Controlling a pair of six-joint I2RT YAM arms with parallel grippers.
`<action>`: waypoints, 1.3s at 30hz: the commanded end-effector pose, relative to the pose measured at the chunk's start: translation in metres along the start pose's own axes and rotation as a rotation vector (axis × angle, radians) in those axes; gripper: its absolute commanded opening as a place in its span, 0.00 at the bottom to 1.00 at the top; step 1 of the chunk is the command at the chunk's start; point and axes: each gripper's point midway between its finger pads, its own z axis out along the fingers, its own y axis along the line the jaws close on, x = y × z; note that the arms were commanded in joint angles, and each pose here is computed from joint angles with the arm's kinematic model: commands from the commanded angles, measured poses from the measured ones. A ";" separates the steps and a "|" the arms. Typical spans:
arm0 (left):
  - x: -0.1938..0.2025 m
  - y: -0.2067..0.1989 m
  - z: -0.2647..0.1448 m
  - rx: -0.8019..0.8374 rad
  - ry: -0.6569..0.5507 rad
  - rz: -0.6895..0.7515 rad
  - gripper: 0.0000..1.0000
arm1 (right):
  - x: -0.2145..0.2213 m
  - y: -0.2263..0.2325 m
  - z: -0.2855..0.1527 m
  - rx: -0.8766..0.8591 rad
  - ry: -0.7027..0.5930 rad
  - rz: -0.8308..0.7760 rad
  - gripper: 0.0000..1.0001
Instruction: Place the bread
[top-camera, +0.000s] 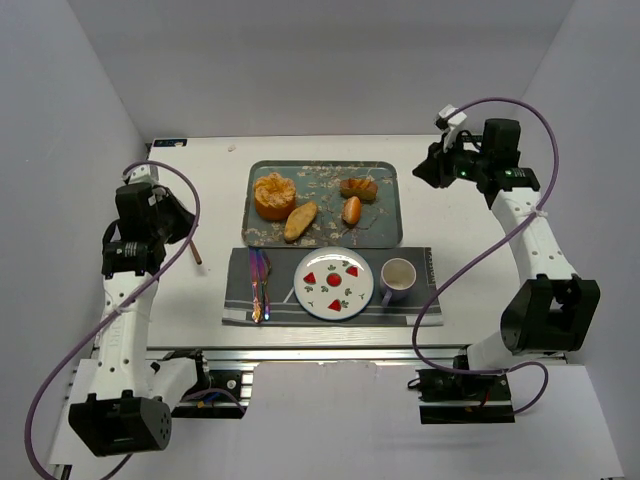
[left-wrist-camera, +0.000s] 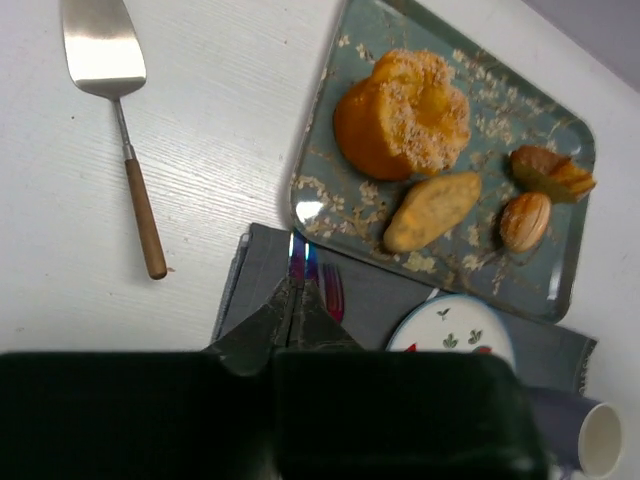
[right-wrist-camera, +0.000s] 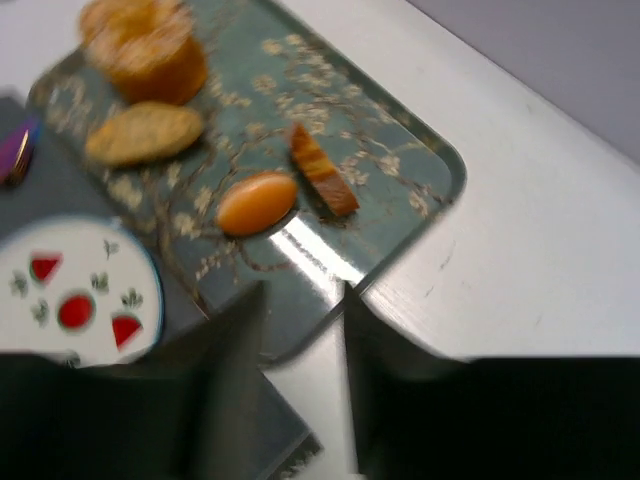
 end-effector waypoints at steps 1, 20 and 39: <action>0.015 0.003 0.004 0.014 0.024 -0.040 0.02 | -0.017 0.072 -0.010 -0.349 -0.119 -0.225 0.25; 0.058 0.096 0.095 -0.137 0.191 -0.308 0.72 | 0.018 0.139 0.038 -0.469 0.030 -0.077 0.85; 0.101 0.128 0.155 -0.138 0.176 -0.363 0.66 | 0.038 0.132 0.038 -0.433 0.073 -0.063 0.87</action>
